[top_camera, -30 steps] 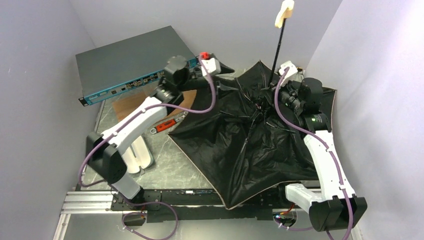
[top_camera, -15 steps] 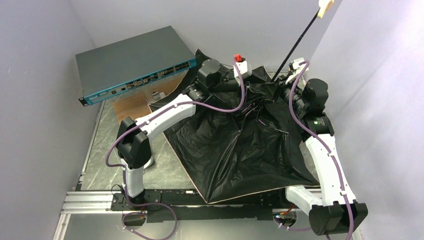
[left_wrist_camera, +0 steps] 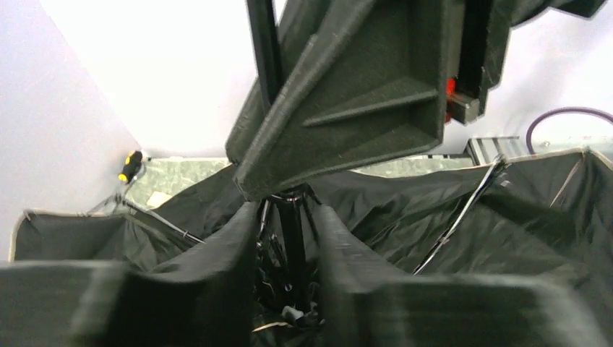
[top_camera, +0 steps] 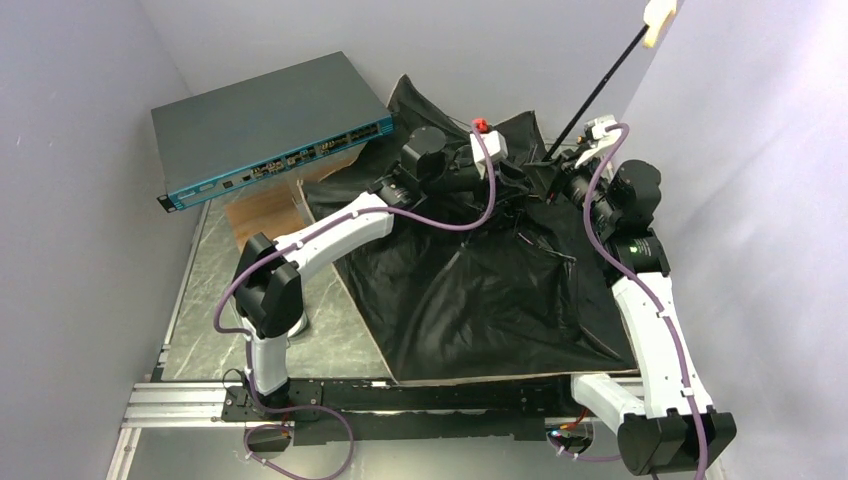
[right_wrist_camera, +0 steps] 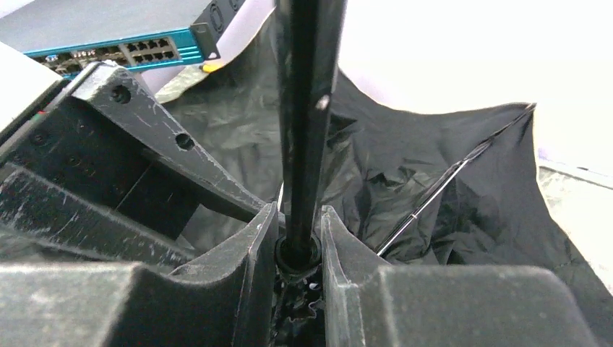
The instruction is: Open the umbrella
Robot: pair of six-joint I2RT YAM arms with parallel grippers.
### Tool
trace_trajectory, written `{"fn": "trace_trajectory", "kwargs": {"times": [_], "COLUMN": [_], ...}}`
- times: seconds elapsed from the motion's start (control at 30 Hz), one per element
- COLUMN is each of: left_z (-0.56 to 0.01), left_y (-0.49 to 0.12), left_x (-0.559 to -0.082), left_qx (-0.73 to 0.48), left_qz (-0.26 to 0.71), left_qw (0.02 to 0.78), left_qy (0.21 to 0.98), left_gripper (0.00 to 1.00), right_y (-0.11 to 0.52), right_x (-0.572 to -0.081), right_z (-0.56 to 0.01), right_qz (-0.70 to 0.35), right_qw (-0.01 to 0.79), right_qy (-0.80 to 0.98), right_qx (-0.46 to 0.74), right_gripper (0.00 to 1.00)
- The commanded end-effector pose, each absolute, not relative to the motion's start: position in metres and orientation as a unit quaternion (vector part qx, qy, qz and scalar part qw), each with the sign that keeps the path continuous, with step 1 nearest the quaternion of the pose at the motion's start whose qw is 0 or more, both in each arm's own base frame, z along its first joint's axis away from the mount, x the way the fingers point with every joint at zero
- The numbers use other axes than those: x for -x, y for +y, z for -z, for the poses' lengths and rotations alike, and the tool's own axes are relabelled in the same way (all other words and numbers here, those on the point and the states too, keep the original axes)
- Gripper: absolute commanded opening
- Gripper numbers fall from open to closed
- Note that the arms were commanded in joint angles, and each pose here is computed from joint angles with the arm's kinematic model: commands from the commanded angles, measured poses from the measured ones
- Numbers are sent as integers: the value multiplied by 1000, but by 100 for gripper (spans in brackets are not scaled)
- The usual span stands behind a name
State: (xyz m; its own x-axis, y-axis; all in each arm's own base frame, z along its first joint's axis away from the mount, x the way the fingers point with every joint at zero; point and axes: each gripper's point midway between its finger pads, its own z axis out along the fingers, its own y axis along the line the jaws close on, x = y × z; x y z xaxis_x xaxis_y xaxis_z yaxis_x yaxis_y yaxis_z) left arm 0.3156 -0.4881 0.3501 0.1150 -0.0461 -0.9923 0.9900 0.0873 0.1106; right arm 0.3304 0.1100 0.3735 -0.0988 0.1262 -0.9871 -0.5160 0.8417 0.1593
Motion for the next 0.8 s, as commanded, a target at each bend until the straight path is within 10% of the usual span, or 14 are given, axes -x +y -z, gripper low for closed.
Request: {"fn": "trace_trajectory", "kwargs": {"times": [0.0,0.1,0.3,0.57,0.77], "left_z": [-349,-335,-316,-320,-326], "left_y": [-489,-486,-480,-477,-476], "left_x": [-318,-316,-313,-307,-305], "left_qx": [-505,-518,-527,-524,-512], "left_qz": [453,448,444,452,463], "left_qw": [561,553,546,544,541], "left_qy": [474,474,476,475,481], "left_gripper": [16,0,0,0,0], "right_y": [119,112,103,97,98], "right_x": [-317,-319,-321,-322,-323], "right_z": [-424,-444,-483,-500,-496], "right_qz": [-265,-242,-209,-201,-199], "right_qw": [706,726,761,780,775], "right_qy": [635,623,594,576,581], "right_qx": [166,161,157,140,148], "right_gripper": [0,9,16,50,35]}}
